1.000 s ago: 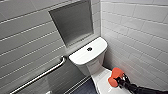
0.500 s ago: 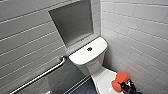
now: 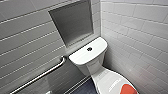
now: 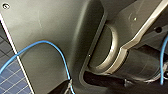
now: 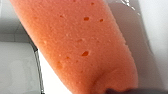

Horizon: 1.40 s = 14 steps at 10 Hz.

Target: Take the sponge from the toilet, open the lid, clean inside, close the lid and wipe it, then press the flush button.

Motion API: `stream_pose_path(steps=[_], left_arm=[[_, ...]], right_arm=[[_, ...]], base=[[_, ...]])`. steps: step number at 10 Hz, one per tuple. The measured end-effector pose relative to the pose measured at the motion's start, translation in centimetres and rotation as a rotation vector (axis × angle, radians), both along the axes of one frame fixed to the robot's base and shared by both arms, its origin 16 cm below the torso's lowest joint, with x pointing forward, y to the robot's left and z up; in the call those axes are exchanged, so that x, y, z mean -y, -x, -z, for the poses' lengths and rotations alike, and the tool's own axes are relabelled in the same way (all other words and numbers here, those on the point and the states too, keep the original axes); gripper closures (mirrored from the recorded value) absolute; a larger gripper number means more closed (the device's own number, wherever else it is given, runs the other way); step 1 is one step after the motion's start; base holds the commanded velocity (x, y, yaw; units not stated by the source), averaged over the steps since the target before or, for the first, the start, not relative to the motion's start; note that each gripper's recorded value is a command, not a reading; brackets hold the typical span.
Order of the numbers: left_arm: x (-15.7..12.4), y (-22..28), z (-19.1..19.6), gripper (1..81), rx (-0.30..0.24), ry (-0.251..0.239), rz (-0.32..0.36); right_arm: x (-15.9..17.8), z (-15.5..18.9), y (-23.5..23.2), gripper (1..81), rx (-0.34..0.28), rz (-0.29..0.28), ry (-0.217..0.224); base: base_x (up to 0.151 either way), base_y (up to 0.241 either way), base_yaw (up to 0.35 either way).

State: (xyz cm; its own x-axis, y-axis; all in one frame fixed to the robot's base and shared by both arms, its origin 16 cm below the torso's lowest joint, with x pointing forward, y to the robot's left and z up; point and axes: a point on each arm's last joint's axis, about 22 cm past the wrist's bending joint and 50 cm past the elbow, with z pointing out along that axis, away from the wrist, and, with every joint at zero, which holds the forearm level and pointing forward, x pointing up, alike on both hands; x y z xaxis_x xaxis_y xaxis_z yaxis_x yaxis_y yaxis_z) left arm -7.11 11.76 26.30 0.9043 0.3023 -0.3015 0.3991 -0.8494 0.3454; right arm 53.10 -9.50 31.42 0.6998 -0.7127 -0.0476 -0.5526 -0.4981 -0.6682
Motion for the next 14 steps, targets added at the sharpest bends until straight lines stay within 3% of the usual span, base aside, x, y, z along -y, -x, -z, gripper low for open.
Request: stream_pose_path(steps=[3, 7, 10, 11, 14], left_arm=[[0.0, 0.0, 0.0, 1.0, 0.0, 0.0, 0.0], [0.0, 0.0, 0.0, 1.0, 0.0, 0.0, 0.0], [0.0, 0.0, 0.0, 1.0, 0.0, 0.0, 0.0], [0.0, 0.0, 0.0, 1.0, 0.0, 0.0, 0.0], [0.0, 0.0, 0.0, 1.0, 0.001, 0.001, 0.001]], right_arm=[[3.9, 0.4, 4.2, 81.1, -0.001, 0.039, 0.088], [7.7, 0.6, 9.8, 81.1, 0.005, 0.0, 0.146], [12.5, 0.2, 18.5, 81.1, -0.087, -0.04, 0.213], [13.6, -0.4, 20.1, 81.1, -0.093, -0.053, 0.223], [12.5, -2.9, 18.5, 81.1, 0.011, -0.094, 0.165]], base=[[0.0, 0.0, 0.0], [0.0, 0.0, 0.0], [0.0, 0.0, 0.0], [0.0, 0.0, 0.0], [0.0, 0.0, 0.0]])
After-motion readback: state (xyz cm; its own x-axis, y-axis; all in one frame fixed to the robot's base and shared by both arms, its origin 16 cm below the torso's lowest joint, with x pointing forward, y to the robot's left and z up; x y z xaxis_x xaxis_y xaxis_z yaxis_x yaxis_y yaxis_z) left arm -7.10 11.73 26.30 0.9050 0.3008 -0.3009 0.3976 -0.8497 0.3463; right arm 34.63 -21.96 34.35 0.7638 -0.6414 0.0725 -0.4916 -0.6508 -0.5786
